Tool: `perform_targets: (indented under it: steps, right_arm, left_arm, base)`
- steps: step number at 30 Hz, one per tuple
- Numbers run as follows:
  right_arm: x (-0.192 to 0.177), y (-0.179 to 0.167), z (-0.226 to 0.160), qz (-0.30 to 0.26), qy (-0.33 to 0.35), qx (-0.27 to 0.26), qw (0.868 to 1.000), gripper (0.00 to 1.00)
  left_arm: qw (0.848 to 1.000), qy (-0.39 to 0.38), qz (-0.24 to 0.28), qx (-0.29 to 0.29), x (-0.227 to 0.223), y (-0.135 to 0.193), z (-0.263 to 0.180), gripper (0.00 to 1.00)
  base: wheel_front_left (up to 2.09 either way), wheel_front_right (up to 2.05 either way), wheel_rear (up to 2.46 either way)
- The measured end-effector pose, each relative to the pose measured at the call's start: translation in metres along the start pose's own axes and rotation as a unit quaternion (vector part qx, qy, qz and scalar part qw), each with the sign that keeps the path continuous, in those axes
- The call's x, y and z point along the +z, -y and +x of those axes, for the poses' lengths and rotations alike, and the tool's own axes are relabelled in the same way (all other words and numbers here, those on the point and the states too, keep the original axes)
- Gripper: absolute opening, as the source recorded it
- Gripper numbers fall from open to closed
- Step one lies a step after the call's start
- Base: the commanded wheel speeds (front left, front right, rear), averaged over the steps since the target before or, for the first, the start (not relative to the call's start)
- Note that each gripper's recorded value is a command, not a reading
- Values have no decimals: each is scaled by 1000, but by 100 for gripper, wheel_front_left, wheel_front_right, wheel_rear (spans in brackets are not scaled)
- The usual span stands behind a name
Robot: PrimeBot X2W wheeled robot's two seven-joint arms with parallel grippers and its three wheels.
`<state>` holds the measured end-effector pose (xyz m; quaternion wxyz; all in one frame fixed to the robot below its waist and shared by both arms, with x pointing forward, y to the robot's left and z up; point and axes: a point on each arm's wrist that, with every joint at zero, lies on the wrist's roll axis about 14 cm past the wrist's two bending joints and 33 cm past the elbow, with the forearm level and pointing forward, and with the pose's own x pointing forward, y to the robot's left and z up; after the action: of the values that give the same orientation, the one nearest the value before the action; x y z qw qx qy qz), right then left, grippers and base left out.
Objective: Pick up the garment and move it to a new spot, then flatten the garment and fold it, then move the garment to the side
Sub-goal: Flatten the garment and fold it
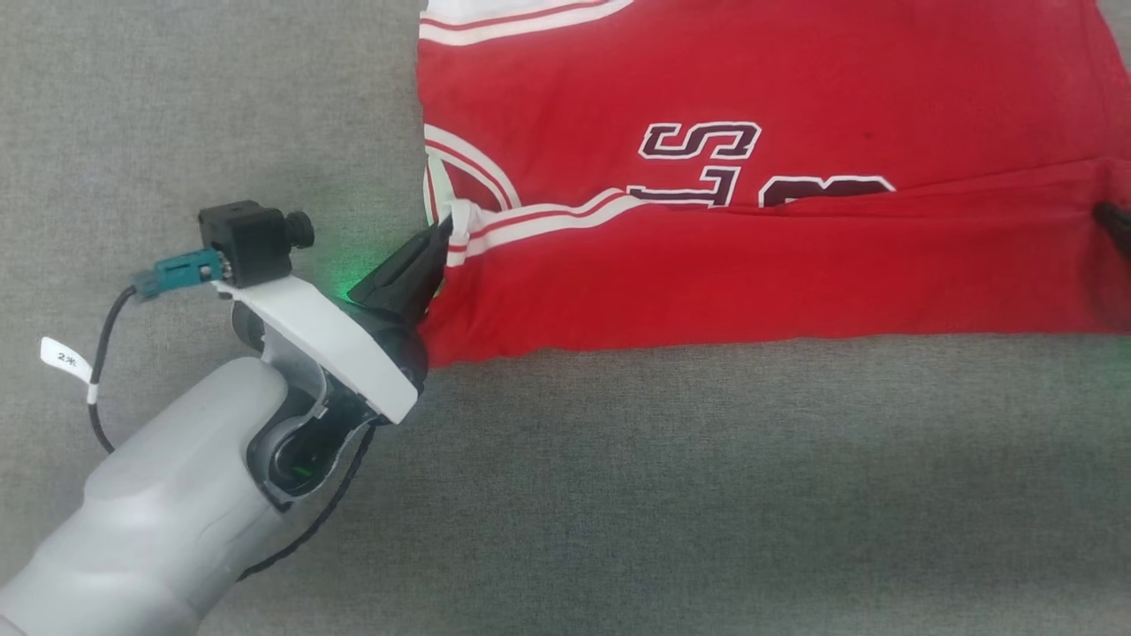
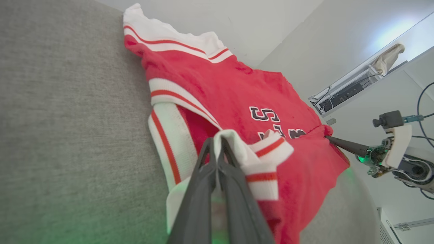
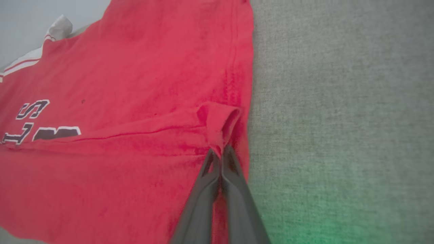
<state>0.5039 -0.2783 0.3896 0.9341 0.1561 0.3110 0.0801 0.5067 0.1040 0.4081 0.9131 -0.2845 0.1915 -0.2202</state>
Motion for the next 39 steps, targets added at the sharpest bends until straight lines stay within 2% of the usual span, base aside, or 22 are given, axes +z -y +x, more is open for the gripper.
perform_targets:
  steps: [1, 2, 3, 7, 12, 17, 22, 25, 30, 34, 35, 36, 37, 39]
  right_arm:
    - [-1, -2, 0, -3, 3, 1, 1000, 20]
    - [-1, -2, -2, -8, 5, 0, 1000, 62]
    - [0, -2, -4, -16, 9, -1, 1000, 100]
    - [14, -6, -15, -61, 39, 0, 997, 100]
    - [39, -15, -34, -90, 93, 4, 992, 100]
    - [53, -28, -50, -93, 123, 14, 988, 100]
    - [60, -35, -54, -96, 133, 21, 986, 100]
    - [56, -35, -50, -92, 128, 24, 987, 100]
    - [50, -27, -43, -88, 118, 18, 989, 100]
    - [47, -17, -46, -87, 114, 5, 990, 100]
    - [45, -14, -47, -88, 111, 2, 990, 100]
    - [44, -12, -47, -89, 107, -1, 990, 100]
    - [43, -10, -47, -90, 104, -3, 990, 100]
    - [41, -8, -47, -94, 94, -6, 991, 100]
  left_arm:
    - [1000, -5, 12, 0, -1, -1, 0, 48]
    - [1000, -8, 23, 3, 0, -3, -1, 100]
    - [999, -9, 30, 7, 1, -5, -4, 100]
    - [996, -18, 91, 17, 15, -13, -17, 100]
    - [988, -12, 152, 18, 57, -5, -29, 100]
    - [976, -98, 189, 34, 59, 11, -46, 100]
    - [962, -226, 144, 40, 23, 27, -61, 100]
    - [952, -277, 122, 40, 2, 32, -62, 100]
    - [934, -340, 81, 74, -30, 11, -55, 100]
    - [920, -381, 58, 75, -48, 3, -51, 100]
    - [917, -389, 56, 72, -51, 3, -50, 95]
    - [914, -396, 55, 70, -53, 2, -49, 75]
    - [913, -399, 54, 70, -54, 1, -48, 75]
    - [911, -403, 50, 67, -55, -1, -46, 24]
  base:
    - [0, 0, 0]
    - [0, 0, 0]
    - [0, 0, 0]
    - [0, 0, 0]
    - [0, 0, 0]
    - [0, 0, 0]
    - [0, 0, 0]
    - [0, 0, 0]
    - [0, 0, 0]
    - [0, 0, 0]
    - [0, 0, 0]
    - [0, 0, 0]
    - [0, 0, 0]
    - [0, 0, 0]
